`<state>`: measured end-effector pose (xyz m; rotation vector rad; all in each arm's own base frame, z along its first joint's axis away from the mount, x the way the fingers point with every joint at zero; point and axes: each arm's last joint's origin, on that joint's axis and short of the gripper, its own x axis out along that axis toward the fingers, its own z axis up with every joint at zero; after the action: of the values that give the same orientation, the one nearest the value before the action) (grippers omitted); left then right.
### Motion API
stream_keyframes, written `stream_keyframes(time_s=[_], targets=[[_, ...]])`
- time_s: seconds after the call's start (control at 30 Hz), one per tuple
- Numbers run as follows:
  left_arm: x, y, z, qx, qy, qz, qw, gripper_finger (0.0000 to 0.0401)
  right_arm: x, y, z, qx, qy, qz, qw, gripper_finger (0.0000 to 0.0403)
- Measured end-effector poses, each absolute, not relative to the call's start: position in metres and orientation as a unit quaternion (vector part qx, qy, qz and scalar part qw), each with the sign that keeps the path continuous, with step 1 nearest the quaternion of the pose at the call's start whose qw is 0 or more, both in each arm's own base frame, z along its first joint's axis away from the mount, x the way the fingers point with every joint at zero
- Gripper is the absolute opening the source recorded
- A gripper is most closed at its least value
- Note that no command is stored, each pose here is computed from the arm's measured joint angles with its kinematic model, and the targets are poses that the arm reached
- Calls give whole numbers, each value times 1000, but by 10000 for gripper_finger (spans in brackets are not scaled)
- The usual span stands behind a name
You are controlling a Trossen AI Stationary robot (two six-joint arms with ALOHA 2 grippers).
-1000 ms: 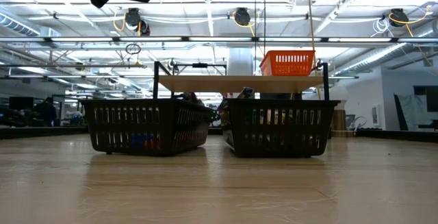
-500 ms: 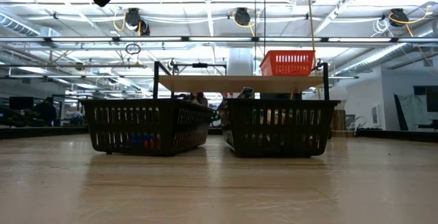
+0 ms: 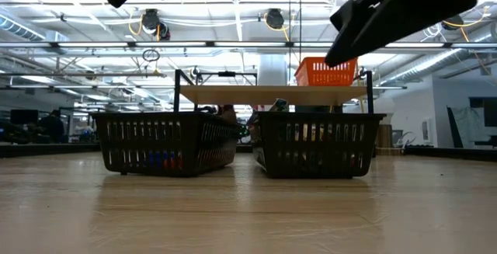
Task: Pick & Place Office Desk Supplies
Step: Put the right black basket filled with crayon box on the shelf
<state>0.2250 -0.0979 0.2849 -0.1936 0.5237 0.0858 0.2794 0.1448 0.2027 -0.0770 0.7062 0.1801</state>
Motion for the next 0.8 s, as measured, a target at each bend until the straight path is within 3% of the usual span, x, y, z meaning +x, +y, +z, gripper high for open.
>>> stream_keyframes(time_s=[0.8], targets=[[225,-98,285,-109,259,44,959,237,282,144,172,-2,439,88,894,205]])
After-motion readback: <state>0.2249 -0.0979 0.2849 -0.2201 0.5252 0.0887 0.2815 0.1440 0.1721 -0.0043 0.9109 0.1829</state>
